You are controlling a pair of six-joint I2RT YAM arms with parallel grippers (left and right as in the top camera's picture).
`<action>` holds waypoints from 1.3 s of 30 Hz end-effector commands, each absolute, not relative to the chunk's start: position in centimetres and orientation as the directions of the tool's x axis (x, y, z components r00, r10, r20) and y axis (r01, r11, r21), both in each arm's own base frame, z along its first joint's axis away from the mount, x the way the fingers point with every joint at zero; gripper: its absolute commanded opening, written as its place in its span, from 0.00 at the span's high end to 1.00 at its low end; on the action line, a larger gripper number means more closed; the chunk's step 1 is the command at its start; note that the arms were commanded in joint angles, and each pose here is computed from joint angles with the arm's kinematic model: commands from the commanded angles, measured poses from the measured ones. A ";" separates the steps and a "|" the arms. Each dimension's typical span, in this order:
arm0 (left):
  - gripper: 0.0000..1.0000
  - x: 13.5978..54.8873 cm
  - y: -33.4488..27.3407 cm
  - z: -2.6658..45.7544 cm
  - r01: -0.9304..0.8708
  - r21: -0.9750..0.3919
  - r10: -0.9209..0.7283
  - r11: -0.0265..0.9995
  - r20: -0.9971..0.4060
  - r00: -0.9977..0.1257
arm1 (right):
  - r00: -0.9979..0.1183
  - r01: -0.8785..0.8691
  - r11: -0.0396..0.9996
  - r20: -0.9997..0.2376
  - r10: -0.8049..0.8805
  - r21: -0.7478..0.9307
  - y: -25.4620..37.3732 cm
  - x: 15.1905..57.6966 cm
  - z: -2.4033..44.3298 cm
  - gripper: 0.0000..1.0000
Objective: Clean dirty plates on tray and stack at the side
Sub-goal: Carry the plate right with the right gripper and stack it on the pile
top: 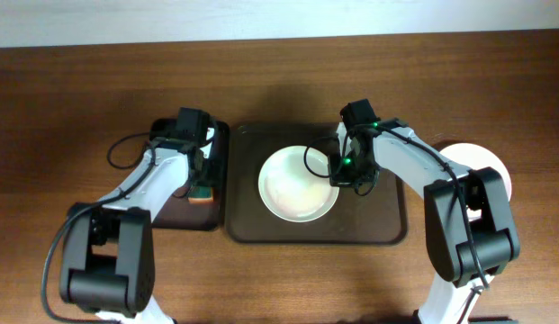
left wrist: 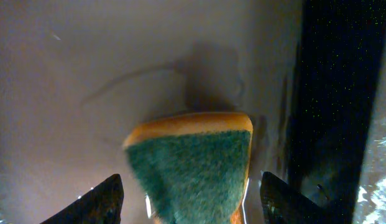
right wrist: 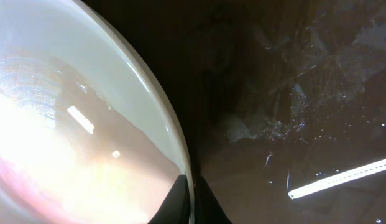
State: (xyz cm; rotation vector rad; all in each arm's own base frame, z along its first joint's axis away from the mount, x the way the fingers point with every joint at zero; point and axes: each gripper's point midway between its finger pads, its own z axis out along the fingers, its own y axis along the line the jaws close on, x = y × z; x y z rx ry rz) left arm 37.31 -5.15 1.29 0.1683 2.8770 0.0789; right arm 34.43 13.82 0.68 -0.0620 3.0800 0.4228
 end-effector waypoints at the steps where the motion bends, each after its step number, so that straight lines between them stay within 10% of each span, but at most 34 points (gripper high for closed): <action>1: 0.74 37.6 -5.8 0.3 0.113 0.031 0.117 0.993 -0.236 -0.965 | -0.999 -0.035 0.966 -0.009 -0.034 0.257 13.7 33.8 -0.1 0.96; 3: 1.00 37.9 -5.8 0.4 0.111 0.036 0.116 0.993 -0.247 -0.962 | -0.999 -0.036 0.966 -0.009 -0.035 0.257 13.7 33.8 -0.1 0.96; 6: 1.00 39.0 -6.0 2.1 0.110 0.033 0.115 0.993 -0.283 -0.952 | -0.999 -0.035 0.966 -0.008 -0.034 0.257 13.7 33.8 -0.1 0.96; 7: 0.76 39.4 -6.1 3.3 0.110 0.031 0.114 0.993 -0.297 -0.948 | -0.999 -0.036 0.966 -0.009 -0.035 0.257 13.7 33.8 -0.1 0.96; 8: 0.32 39.4 -6.1 4.0 0.110 0.031 0.114 0.993 -0.301 -0.947 | -0.999 -0.036 0.966 -0.011 -0.034 0.258 13.7 33.9 -0.1 0.96; 15: 0.11 36.6 -5.6 5.5 0.113 0.035 0.118 0.993 -0.219 -0.969 | -0.992 -0.054 0.979 -0.125 -0.029 0.198 12.7 35.4 3.2 0.96; 25: 0.11 36.7 -5.7 5.5 0.113 0.032 0.117 0.993 -0.223 -0.968 | -0.939 -0.036 0.977 -0.327 -0.104 -0.208 7.5 36.5 10.3 0.96; 39: 0.12 36.9 -5.7 5.6 0.113 0.031 0.117 0.993 -0.230 -0.966 | -0.661 0.172 0.627 -0.561 -0.498 -0.760 10.6 35.0 23.5 0.96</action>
